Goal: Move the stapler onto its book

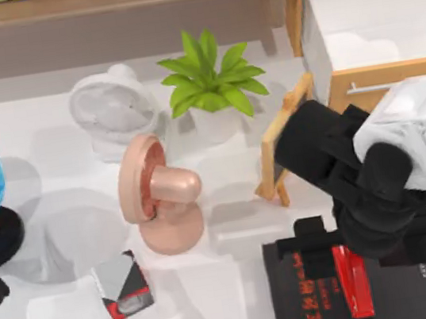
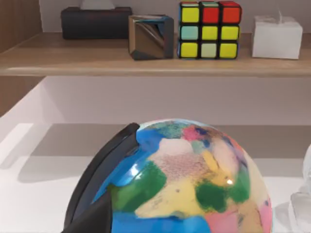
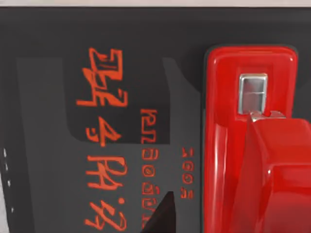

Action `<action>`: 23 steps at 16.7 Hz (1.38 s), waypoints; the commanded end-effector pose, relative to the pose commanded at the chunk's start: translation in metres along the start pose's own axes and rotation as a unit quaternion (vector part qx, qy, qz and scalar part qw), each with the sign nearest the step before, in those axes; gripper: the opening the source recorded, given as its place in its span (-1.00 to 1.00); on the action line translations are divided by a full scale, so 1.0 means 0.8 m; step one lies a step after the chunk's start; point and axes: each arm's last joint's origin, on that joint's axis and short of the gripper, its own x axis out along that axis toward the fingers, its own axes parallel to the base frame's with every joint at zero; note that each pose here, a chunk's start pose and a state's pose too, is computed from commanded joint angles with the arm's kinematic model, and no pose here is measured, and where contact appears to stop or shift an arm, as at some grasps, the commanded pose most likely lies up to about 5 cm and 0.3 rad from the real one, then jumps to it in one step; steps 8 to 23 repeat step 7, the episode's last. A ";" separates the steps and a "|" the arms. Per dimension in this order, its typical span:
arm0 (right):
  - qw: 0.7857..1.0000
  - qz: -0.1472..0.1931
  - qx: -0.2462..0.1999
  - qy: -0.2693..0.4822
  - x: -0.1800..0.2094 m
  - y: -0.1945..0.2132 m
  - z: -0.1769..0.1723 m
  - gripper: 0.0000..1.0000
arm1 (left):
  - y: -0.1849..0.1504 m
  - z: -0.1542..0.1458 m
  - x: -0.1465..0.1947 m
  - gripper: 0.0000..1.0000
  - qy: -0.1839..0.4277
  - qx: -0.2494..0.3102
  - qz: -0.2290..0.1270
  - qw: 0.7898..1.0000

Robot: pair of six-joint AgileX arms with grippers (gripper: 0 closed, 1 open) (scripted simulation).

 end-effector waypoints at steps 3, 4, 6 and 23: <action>1.000 0.000 0.000 0.000 0.000 0.000 0.000 1.00 | 0.000 0.000 0.000 1.00 0.000 0.000 0.000 1.000; 1.000 0.000 0.000 0.000 0.000 0.000 0.000 1.00 | 0.000 0.000 0.000 1.00 0.000 0.000 0.000 1.000; 1.000 0.000 0.000 0.000 0.000 0.000 0.000 1.00 | 0.000 0.000 0.000 1.00 0.000 0.000 0.000 1.000; 1.000 0.000 0.000 0.000 0.000 0.000 0.000 1.00 | 0.000 0.000 0.000 1.00 0.000 0.000 0.000 1.000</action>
